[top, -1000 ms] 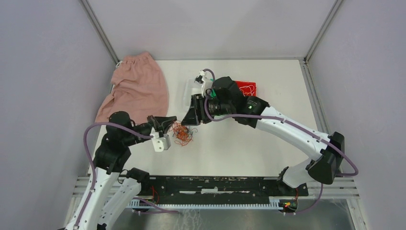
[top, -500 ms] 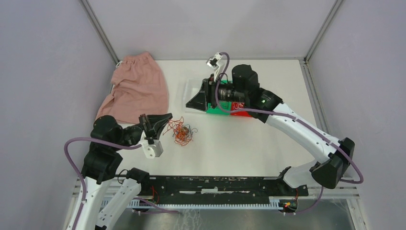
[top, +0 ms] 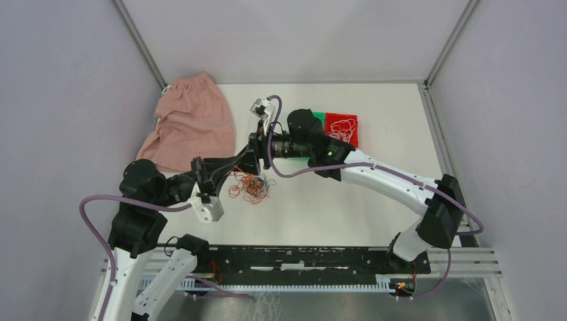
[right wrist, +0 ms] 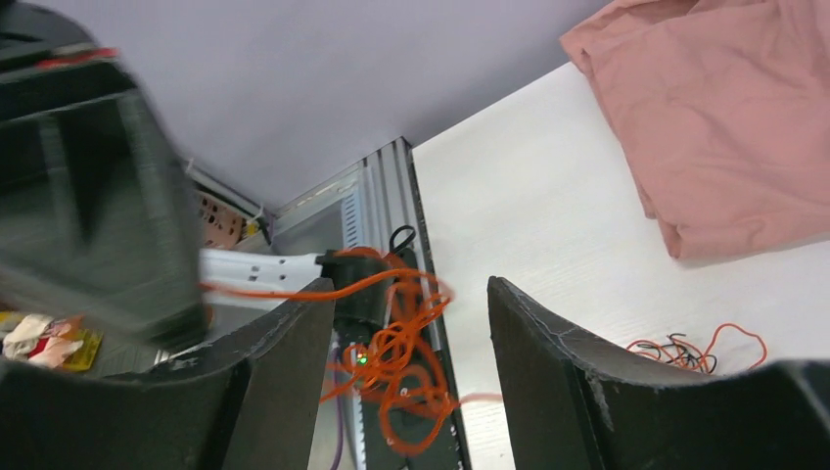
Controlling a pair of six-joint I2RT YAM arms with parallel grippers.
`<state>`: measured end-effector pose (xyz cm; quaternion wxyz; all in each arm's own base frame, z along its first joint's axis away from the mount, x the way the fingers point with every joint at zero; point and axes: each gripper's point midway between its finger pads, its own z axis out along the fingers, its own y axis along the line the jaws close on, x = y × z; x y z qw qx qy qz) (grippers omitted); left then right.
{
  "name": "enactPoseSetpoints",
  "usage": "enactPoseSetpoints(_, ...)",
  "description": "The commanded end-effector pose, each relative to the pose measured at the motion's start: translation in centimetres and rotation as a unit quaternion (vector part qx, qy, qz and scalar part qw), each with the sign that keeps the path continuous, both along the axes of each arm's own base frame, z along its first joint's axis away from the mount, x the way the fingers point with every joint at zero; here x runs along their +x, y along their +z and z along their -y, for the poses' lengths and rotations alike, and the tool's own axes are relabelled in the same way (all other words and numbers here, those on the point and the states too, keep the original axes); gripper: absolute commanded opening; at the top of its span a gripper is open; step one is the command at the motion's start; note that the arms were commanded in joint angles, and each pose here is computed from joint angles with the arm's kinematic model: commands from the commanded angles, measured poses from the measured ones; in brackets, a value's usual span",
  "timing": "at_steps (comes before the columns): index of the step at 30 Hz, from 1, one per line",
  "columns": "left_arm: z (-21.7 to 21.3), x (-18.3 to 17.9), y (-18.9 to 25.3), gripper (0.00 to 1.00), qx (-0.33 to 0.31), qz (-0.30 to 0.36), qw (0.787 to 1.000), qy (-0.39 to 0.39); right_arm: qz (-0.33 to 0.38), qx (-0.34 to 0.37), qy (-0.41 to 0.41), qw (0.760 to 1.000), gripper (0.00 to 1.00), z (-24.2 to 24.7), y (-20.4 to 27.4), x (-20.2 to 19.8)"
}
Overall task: Untangle the cables
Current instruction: Untie the cable.
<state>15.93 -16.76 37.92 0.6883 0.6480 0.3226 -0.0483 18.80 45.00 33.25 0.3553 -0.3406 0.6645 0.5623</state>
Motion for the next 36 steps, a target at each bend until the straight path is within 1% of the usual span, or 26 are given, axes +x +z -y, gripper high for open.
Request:
enactPoseSetpoints(1,0.5,-1.4,2.7,0.03,-0.017,0.02,0.999,-0.03,0.022,0.04,-0.018,0.999,0.65,-2.0,0.6,1.4)
enactPoseSetpoints(8,0.6,-2.3,3.9,0.03,-0.025,0.026,0.998,-0.044,0.0,0.035,-0.068,0.997,0.63,-3.2,-1.9,3.7)
enactPoseSetpoints(13,0.4,-2.2,6.1,0.03,-0.049,0.043,0.997,-0.033,-0.022,0.008,-0.086,0.996,0.62,-3.3,-5.9,4.3)
enactPoseSetpoints(19,0.3,-1.7,8.9,0.03,-0.059,0.081,0.995,-0.028,-0.04,-0.045,-0.122,0.991,0.59,-2.5,-11.7,5.3)
enactPoseSetpoints(24,0.0,-1.3,12.0,0.03,-0.066,0.126,0.99,-0.015,-0.055,-0.074,-0.146,0.985,0.58,-1.5,-15.7,5.5)
enactPoseSetpoints(30,-0.3,-0.7,15.3,0.03,-0.069,0.173,0.983,0.001,-0.068,-0.106,-0.172,0.977,0.57,-0.2,-19.8,5.8)
enactPoseSetpoints(36,-0.9,-0.2,19.5,0.03,-0.088,0.226,0.97,0.028,-0.082,-0.125,-0.188,0.971,0.56,0.8,-23.2,5.6)
